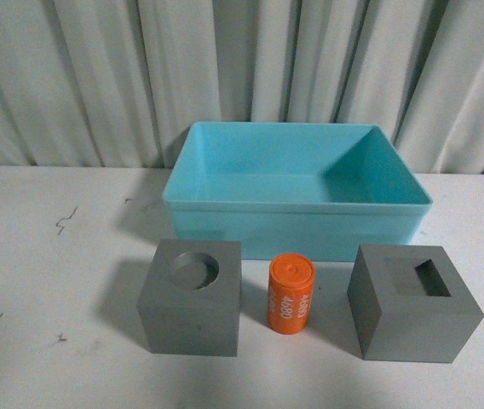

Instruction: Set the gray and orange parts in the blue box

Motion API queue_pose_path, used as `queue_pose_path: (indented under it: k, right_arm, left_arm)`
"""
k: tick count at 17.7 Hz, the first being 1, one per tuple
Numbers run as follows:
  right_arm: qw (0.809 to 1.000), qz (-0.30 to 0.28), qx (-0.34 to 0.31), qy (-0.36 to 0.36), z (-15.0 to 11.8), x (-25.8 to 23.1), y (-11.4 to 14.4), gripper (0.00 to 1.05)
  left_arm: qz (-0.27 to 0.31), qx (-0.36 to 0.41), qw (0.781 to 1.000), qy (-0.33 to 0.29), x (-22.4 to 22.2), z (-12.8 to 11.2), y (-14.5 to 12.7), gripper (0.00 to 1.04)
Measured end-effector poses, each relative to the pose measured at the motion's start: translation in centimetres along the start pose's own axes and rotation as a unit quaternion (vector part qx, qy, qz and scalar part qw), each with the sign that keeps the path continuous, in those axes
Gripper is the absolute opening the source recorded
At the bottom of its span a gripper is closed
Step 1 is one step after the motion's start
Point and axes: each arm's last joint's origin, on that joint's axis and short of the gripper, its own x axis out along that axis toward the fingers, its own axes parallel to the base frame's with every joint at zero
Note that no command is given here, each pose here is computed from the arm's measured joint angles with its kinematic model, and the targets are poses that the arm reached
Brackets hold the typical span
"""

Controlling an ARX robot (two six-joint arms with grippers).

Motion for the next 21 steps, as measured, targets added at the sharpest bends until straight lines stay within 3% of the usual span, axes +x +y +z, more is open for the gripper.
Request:
queue_pose_path:
  k: [21]
  right_arm:
    - [1.000,0.000,0.000,0.000,0.00,0.00,0.00,0.98]
  left_arm:
    - [0.000,0.000,1.000,0.000,0.00,0.00,0.00,0.98]
